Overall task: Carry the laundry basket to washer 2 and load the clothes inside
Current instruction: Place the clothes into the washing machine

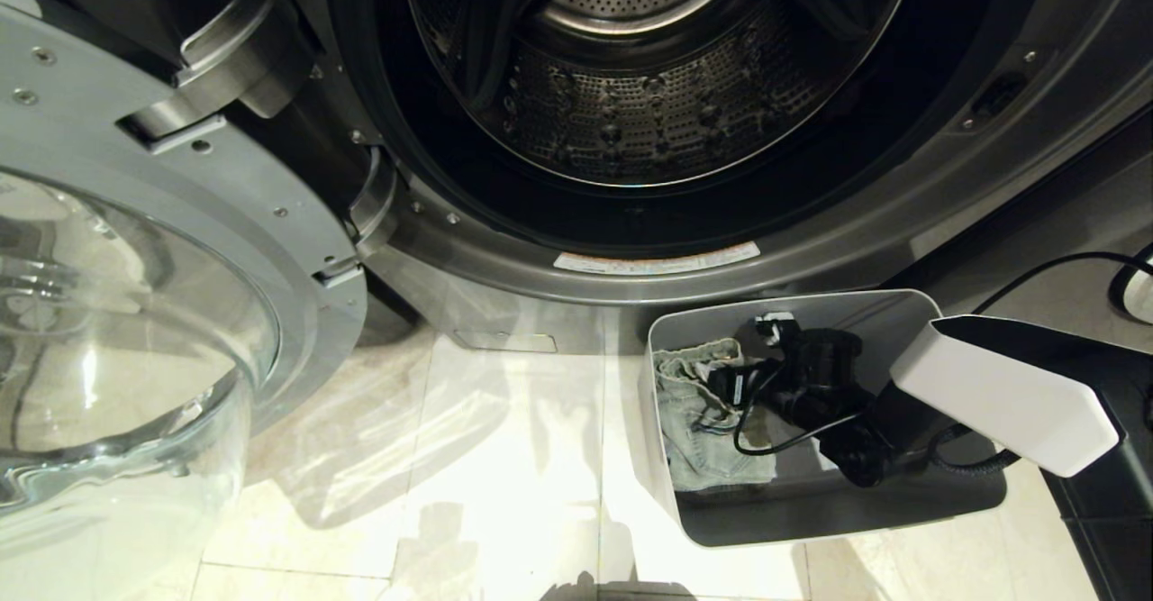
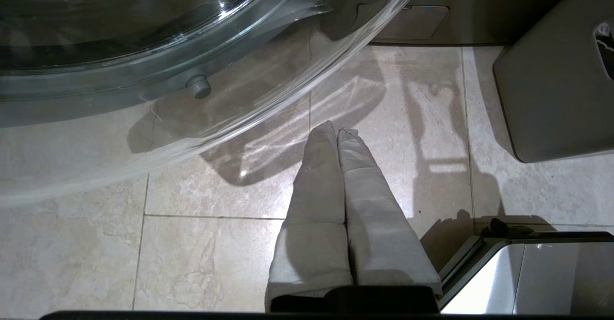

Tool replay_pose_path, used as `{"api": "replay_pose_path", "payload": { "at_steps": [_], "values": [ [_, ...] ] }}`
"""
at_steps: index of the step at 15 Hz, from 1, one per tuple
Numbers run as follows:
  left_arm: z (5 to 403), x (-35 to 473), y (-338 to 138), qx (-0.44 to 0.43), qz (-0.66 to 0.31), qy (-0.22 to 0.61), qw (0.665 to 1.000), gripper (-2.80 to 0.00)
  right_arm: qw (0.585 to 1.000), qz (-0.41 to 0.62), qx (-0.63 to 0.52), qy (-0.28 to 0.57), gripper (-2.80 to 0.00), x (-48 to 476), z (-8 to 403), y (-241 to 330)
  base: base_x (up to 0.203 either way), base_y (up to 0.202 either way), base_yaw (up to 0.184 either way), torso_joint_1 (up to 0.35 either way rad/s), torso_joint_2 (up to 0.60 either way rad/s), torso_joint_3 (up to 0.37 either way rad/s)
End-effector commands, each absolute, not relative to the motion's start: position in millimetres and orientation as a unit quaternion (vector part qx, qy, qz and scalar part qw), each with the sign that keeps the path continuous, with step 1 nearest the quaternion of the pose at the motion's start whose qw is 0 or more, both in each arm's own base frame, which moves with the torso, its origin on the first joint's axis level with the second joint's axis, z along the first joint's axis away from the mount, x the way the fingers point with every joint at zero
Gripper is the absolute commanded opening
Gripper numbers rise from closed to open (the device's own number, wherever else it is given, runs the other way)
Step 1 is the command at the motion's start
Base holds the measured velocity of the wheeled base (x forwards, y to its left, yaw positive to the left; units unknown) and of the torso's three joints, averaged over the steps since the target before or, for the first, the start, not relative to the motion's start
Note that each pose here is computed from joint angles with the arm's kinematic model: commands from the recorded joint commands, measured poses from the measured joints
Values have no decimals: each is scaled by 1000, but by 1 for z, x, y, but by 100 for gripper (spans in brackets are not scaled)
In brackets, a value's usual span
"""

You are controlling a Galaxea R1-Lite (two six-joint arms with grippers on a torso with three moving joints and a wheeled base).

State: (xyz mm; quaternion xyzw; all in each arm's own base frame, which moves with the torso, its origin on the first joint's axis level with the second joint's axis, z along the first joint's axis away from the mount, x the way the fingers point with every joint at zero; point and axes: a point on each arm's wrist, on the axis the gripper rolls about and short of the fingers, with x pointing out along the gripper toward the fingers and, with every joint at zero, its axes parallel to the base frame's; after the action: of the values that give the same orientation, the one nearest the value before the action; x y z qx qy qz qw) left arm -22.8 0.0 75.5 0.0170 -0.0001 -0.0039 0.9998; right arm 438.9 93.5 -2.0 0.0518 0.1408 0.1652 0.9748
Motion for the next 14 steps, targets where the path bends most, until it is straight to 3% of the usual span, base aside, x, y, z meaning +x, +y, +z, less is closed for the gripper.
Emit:
{"api": "replay_pose_path", "payload": {
  "at_steps": [1,9,14],
  "values": [
    [75,-23,0,17,-4,-1,1000,-280,975,170,51,136,-280,439,-6,98,0,0,0,0,0,0],
    [75,-23,0,17,-4,-1,1000,-280,971,170,49,158,-280,430,-14,101,0,0,0,0,0,0],
    [75,-23,0,17,-3,-1,1000,-280,968,168,51,179,-280,402,8,94,0,0,0,0,0,0]
  ]
}}
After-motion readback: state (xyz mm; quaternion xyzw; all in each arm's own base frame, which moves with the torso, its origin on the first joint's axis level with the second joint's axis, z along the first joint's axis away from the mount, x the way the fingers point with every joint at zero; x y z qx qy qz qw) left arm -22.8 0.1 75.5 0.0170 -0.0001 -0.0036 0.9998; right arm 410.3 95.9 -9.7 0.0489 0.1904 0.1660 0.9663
